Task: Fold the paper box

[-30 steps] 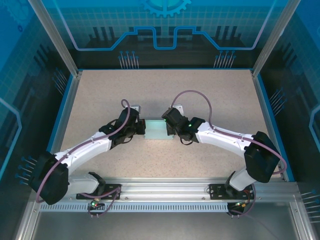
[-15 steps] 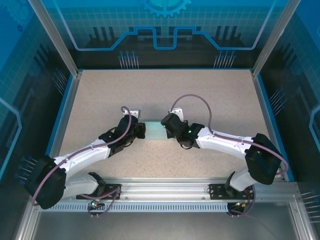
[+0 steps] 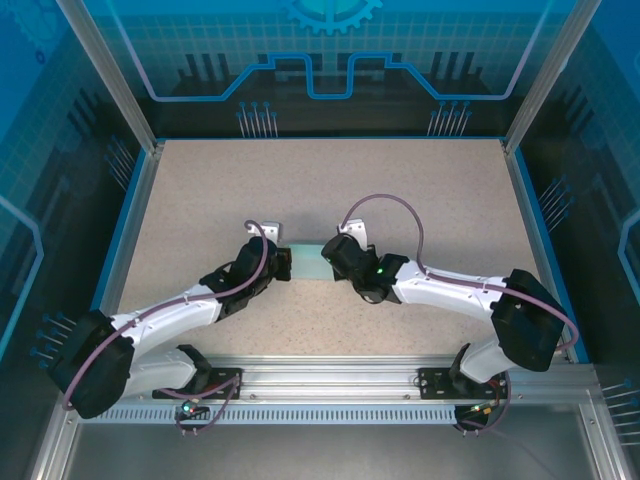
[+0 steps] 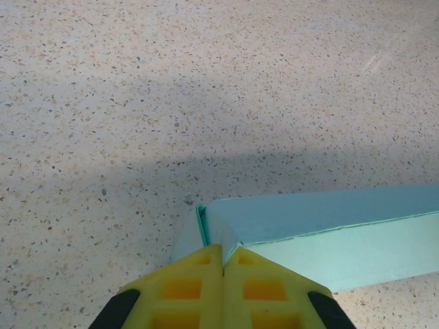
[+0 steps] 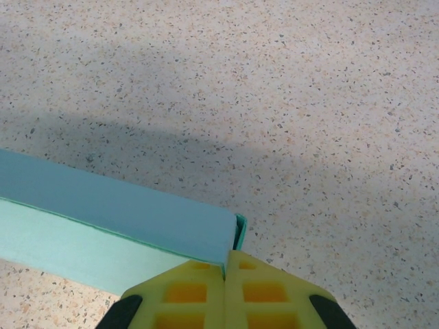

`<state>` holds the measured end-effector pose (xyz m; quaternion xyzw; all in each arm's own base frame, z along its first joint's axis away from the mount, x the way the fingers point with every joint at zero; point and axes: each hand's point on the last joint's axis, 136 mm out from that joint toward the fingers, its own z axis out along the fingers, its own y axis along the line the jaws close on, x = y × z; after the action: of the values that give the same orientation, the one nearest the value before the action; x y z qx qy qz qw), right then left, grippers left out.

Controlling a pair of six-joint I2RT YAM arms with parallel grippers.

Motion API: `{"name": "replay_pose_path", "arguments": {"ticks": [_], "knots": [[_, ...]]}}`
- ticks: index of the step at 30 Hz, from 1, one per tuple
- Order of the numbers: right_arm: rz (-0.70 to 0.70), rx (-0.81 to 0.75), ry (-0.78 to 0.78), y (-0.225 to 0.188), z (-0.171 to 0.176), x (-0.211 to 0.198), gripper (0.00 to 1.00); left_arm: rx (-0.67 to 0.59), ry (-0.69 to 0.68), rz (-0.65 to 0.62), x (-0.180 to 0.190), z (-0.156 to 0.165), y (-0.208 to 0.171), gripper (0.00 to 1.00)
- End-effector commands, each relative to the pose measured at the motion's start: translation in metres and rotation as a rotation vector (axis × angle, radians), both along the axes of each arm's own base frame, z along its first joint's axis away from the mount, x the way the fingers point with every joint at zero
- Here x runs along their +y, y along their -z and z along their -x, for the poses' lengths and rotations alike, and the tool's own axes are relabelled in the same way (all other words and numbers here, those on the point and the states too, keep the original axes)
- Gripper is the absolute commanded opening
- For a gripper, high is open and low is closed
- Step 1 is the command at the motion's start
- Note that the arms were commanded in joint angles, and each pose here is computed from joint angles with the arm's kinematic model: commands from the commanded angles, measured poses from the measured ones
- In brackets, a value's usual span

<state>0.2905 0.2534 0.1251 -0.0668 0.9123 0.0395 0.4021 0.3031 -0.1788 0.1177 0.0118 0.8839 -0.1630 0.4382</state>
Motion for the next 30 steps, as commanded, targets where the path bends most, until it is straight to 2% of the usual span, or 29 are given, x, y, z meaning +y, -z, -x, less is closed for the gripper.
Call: {"name": "replay_pose_path", "arguments": {"ticks": [1,18,24,30], "knots": [[-0.012,0.056,-0.085,0.0,0.019,0.015,0.08,0.17,0.06,-0.125,0.011,0.034,0.053,0.0],[0.01,0.033,-0.152,-0.04,0.019,0.015,0.42,0.156,0.082,-0.136,0.007,0.034,0.05,0.0],[0.018,0.016,-0.159,-0.065,0.011,0.001,0.47,0.154,0.086,-0.14,0.006,0.034,0.05,0.0],[-0.096,0.11,-0.183,-0.062,-0.008,-0.005,0.5,0.146,0.09,-0.149,0.005,0.035,0.048,0.0]]}}
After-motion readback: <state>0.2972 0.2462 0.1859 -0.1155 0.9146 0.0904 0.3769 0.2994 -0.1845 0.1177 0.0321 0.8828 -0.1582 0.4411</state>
